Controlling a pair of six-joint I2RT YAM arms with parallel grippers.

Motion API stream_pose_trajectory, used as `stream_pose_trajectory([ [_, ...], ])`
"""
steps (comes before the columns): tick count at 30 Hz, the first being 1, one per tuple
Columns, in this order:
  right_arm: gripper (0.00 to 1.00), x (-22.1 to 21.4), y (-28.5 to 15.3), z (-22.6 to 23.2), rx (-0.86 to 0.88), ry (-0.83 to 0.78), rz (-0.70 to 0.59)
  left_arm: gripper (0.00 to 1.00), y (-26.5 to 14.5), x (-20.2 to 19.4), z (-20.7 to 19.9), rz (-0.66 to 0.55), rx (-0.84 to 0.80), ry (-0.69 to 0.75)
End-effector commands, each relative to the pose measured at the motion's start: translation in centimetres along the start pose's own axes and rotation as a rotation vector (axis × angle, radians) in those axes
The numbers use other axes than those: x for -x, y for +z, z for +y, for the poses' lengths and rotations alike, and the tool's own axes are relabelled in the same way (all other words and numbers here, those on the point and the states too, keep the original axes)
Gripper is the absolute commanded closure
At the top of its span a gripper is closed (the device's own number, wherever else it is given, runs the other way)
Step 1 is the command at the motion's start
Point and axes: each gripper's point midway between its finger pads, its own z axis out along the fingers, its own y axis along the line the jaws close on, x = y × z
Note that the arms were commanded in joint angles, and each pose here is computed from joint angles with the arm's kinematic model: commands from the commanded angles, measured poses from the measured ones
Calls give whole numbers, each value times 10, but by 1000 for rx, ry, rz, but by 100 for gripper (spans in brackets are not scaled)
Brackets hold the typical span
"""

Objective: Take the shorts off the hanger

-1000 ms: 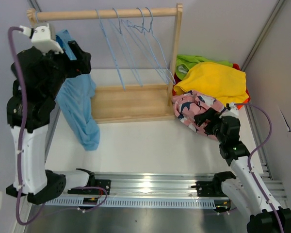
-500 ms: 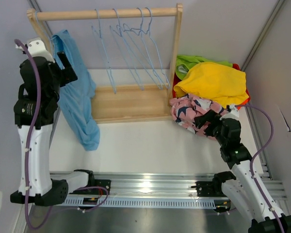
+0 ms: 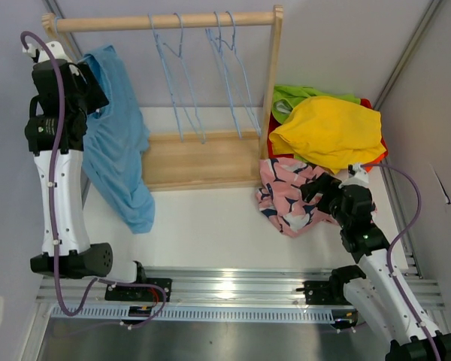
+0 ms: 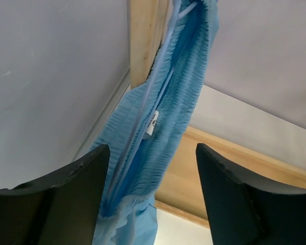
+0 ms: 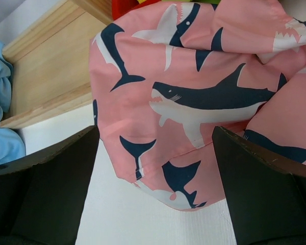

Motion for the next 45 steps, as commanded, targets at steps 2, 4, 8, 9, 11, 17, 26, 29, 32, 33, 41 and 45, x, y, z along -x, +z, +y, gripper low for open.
stream_pose_trajectory([
  [2,0,1,4,3,23,-19,-16,31,5,14,-10,-9,-45,-29],
  [4,0,-3,5,0,18,-16,-10,39,9,17,-14,-6,-56,-29],
  [8,1,-5,6,-1,18,-20,-6,55,17,14,-21,17,-81,-29],
  [9,1,-5,6,-2,15,-22,-7,58,17,15,-22,18,-82,-28],
  [11,1,-6,5,-1,17,-24,-4,65,19,14,-22,20,-82,-27],
  [17,1,-8,4,-3,13,-34,-1,89,25,11,-24,35,-80,-20],
  [26,1,-1,4,1,27,-31,-21,100,-9,49,-46,-73,-177,-6],
  [29,0,4,1,12,67,-35,-24,100,-34,65,-65,-120,-274,14],
  [32,0,20,-5,21,86,-48,-56,100,-72,80,-94,-191,-412,45],
  [33,1,23,-7,23,88,-50,-60,100,-78,81,-96,-198,-425,49],
  [41,1,47,-27,43,142,-54,-107,100,-134,51,-83,-166,-517,76],
  [45,1,57,-43,67,251,-68,-127,100,-154,-2,-71,-63,-563,113],
])
